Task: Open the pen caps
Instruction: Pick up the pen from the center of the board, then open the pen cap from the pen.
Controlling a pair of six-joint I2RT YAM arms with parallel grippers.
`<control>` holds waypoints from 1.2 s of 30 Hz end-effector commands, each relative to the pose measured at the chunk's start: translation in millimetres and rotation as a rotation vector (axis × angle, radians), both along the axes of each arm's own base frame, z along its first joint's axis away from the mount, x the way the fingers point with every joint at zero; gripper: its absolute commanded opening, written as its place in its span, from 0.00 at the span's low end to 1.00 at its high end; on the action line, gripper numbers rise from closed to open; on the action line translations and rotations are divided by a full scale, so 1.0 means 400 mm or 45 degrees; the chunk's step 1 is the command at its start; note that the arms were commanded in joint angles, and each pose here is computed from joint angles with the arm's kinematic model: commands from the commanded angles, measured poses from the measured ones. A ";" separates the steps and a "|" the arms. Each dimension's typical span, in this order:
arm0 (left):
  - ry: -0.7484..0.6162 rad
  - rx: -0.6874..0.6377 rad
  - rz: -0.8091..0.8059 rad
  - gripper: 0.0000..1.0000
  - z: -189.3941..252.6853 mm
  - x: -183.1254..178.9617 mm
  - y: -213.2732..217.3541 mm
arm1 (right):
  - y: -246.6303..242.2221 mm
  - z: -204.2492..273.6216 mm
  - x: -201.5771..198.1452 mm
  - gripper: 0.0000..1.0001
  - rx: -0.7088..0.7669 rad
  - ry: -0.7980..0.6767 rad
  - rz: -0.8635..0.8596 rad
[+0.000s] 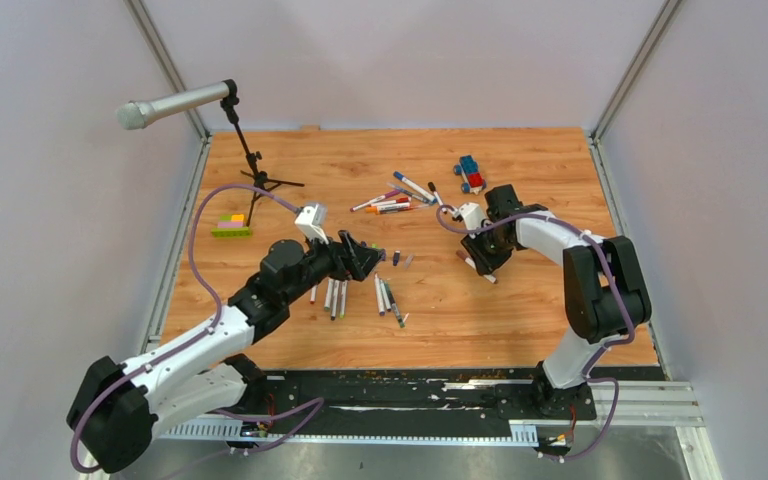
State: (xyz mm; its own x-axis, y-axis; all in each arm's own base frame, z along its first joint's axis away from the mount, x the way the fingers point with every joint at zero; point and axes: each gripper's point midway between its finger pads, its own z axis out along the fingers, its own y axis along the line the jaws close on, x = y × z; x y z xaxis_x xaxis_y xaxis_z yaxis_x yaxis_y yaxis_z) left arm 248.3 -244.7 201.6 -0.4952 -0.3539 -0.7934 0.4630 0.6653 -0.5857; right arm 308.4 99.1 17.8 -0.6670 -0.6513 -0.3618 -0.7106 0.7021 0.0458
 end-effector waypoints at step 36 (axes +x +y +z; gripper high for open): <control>0.560 -0.451 -0.155 0.81 -0.211 0.108 -0.422 | 0.174 0.198 -0.069 0.00 0.656 -0.050 0.220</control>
State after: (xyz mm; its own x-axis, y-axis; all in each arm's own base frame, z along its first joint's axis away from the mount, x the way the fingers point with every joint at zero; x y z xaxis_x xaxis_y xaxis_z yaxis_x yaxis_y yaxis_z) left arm 283.6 -407.0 116.1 -0.8214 -0.4651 -0.3300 0.1809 0.3362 -0.9243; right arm 283.8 156.0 73.2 -0.5730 -0.5323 -0.6232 -0.7997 0.5295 0.2831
